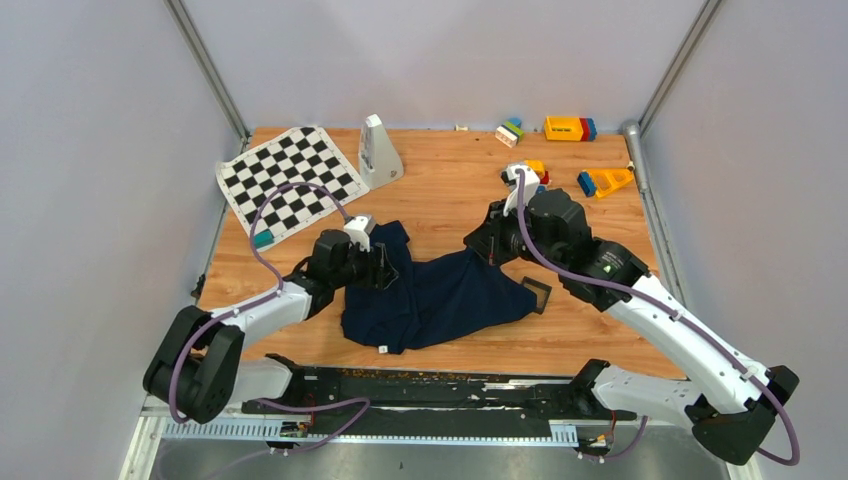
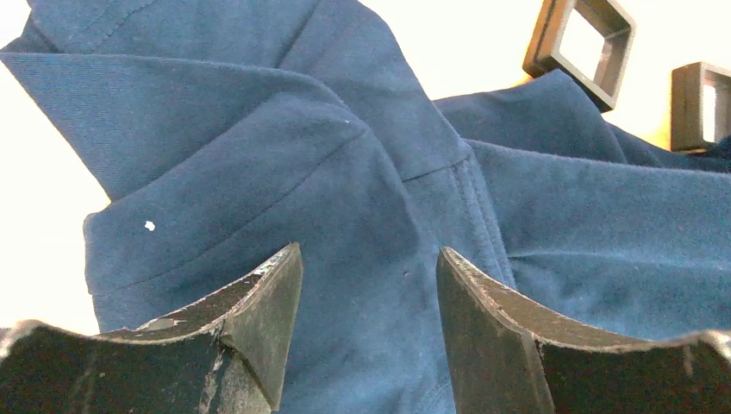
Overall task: Remove the brooch from the garment
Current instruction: Flatten out the clothes at the center of the board, then remove the brooch from the clothes.
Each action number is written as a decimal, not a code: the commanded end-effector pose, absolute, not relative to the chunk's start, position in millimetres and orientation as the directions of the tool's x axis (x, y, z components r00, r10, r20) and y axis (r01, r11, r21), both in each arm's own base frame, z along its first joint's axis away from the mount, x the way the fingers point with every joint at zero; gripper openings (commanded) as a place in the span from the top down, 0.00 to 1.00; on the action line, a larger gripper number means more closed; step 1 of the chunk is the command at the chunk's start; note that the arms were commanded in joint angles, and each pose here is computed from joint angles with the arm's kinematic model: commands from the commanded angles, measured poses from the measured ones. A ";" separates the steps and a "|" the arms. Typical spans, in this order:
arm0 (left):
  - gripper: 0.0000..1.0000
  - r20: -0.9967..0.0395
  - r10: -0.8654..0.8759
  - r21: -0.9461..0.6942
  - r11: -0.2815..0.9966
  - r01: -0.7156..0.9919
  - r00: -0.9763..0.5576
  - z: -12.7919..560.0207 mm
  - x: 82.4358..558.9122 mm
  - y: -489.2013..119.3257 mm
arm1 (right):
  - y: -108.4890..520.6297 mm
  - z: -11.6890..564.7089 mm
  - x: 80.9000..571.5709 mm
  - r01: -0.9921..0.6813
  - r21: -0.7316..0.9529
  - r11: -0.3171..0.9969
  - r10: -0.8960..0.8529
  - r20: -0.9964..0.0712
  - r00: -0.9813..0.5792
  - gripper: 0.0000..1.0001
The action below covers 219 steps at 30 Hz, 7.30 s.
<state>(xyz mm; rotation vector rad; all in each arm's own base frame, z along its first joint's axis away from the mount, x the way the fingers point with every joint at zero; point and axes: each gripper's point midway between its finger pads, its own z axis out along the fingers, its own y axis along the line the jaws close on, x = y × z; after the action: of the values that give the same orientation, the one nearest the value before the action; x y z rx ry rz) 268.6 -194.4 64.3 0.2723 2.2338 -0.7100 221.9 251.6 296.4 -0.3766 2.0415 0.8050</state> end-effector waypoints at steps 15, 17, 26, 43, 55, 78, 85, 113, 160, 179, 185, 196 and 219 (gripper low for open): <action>0.41 -0.809 0.085 -0.248 0.848 0.469 -0.582 79.4 289.1 -213.6 | 254.7 313.1 213.3 -0.558 0.449 0.697 0.094 -0.829 -0.551 1.00; 0.44 -0.802 0.098 -0.236 0.854 0.464 -0.589 75.5 289.9 -213.7 | 255.2 313.5 212.3 -0.560 0.453 0.694 0.094 -0.828 -0.553 1.00; 0.67 -0.734 0.160 -0.169 0.898 0.405 -0.660 54.0 294.4 -205.9 | 235.5 313.2 221.8 -0.477 0.427 0.768 0.134 -0.836 -0.532 1.00; 1.00 -0.720 -0.113 -0.328 0.925 0.192 -0.685 137.5 281.5 -162.4 | 138.1 271.6 278.8 -0.002 0.363 0.932 0.321 -0.824 -0.466 1.00; 1.00 -0.755 -0.366 -0.422 0.906 -0.025 -0.544 254.7 295.8 -66.2 | 95.8 304.1 330.4 0.102 0.495 0.863 0.486 -0.755 -0.441 1.00; 0.75 -0.741 -0.348 -0.223 0.934 -0.280 -0.574 249.2 269.9 -2.4 | 114.4 314.8 299.9 -0.081 0.511 0.856 0.388 -0.739 -0.551 1.00; 0.21 -0.797 -0.070 -0.135 0.989 0.064 -0.599 238.4 269.9 -70.1 | 141.8 279.2 298.6 -0.169 0.564 0.808 0.333 -0.674 -0.660 1.00; 0.51 -0.651 0.528 -0.008 0.714 0.700 -0.546 94.3 210.0 -313.4 | 143.0 265.6 282.6 -0.191 0.571 0.798 0.318 -0.669 -0.672 1.00; 1.00 -0.965 -0.239 -0.228 0.968 -0.101 -0.109 475.1 161.3 5.5 | 112.6 472.1 159.3 -0.421 0.548 0.723 0.471 -0.836 -0.281 1.00; 1.00 -0.613 -0.395 -0.479 0.875 -0.077 -0.684 239.5 405.3 -73.5 | 88.6 211.2 330.4 0.224 0.544 0.809 0.556 -0.583 -0.593 0.86; 0.96 -0.617 -0.410 -0.490 0.868 -0.080 -0.672 229.4 417.6 -74.5 | 138.1 212.0 317.7 -0.082 0.612 0.786 0.413 -0.620 -0.666 0.22; 0.22 -0.670 -0.347 -0.379 0.920 -0.099 -0.657 211.7 415.2 -69.2 | 241.6 195.1 288.5 -0.473 0.486 0.735 0.075 -0.751 -0.656 0.20; 0.32 -0.778 -0.171 -0.222 0.975 0.010 -0.605 119.4 338.3 -110.5 | 377.3 92.3 354.1 -0.662 0.140 0.736 -0.260 -0.844 -0.468 0.26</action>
<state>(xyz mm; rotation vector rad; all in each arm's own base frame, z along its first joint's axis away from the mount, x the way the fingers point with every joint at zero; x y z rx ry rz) 317.2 -120.6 94.1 -0.0929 2.3840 -0.2993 314.6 353.0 64.7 -0.6764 2.2553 0.6693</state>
